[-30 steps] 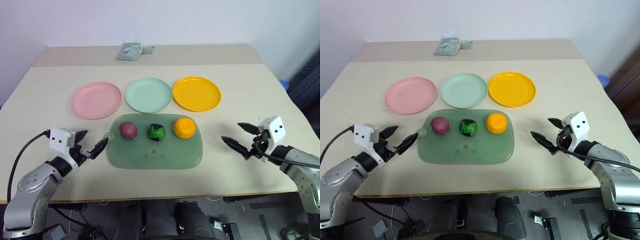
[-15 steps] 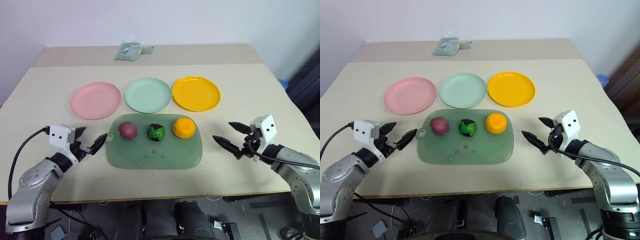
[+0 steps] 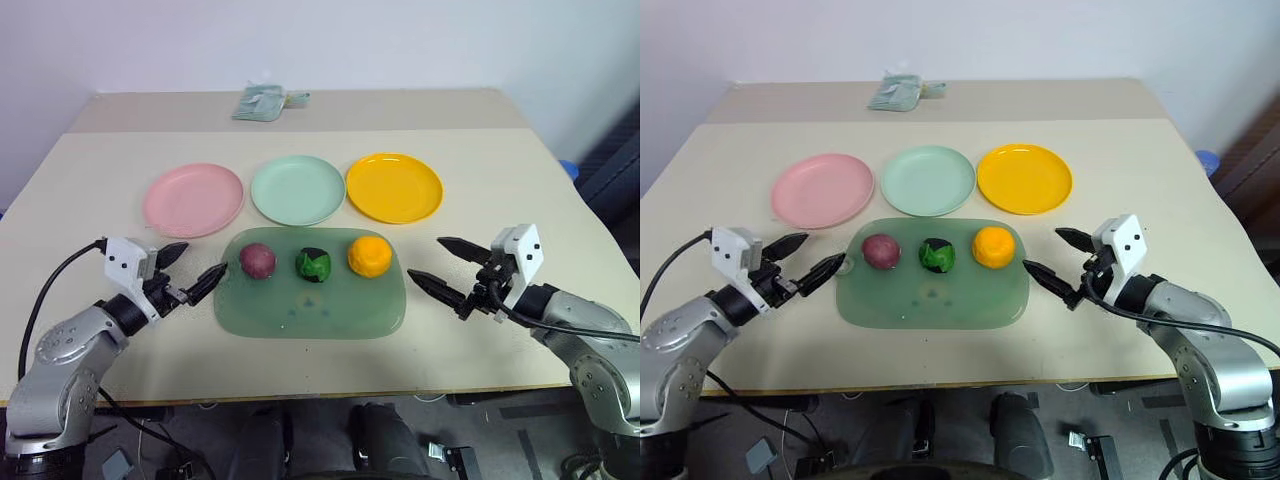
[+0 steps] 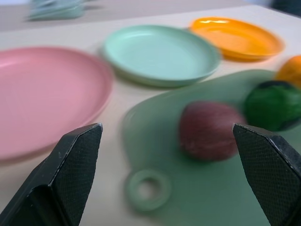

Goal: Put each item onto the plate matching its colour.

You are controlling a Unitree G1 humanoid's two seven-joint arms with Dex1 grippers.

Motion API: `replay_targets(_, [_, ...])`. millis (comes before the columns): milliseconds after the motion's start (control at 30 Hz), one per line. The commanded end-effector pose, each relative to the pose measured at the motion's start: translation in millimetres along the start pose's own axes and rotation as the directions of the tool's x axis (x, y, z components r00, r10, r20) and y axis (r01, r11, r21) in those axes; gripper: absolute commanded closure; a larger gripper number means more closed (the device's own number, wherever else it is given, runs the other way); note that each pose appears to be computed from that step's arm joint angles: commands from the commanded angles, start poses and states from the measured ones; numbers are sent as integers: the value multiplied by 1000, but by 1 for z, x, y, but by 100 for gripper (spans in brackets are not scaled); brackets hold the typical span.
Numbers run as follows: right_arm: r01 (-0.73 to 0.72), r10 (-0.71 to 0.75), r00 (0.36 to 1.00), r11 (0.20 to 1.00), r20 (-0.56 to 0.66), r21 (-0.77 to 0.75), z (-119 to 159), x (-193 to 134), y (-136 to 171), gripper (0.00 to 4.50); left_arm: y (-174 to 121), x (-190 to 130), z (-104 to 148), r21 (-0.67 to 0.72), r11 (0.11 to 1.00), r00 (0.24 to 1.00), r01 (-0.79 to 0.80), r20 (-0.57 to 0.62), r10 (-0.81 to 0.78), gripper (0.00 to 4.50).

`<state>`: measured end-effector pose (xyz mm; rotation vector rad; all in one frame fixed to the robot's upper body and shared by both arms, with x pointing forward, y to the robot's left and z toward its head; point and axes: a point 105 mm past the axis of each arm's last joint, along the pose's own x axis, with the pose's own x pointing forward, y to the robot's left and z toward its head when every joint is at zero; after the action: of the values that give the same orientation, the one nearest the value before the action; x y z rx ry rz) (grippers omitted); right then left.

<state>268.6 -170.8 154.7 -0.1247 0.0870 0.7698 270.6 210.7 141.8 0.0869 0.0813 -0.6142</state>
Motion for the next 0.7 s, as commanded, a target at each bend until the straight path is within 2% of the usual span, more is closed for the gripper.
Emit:
replay_targets(33, [-38,38,999,999,27,-25,6,11,15,5,-20,4,7,45,991,992,126,-9,-125,0])
replay_targets(133, [-36,36,999,999,25,-11,3,20,18,5,-29,5,5,68,982,984,179,-31,-177,0])
replay_targets(633, [-31,32,999,999,25,-12,3,21,18,5,-29,5,4,70,981,983,183,-33,-181,0])
replay_targets(667, [-9,9,1000,1000,13,-17,-2,35,15,5,-38,7,2,76,973,976,217,-45,-214,0])
replay_targets(700, [-11,12,1000,1000,29,-26,3,44,14,5,-34,7,5,60,983,985,172,-21,-171,0])
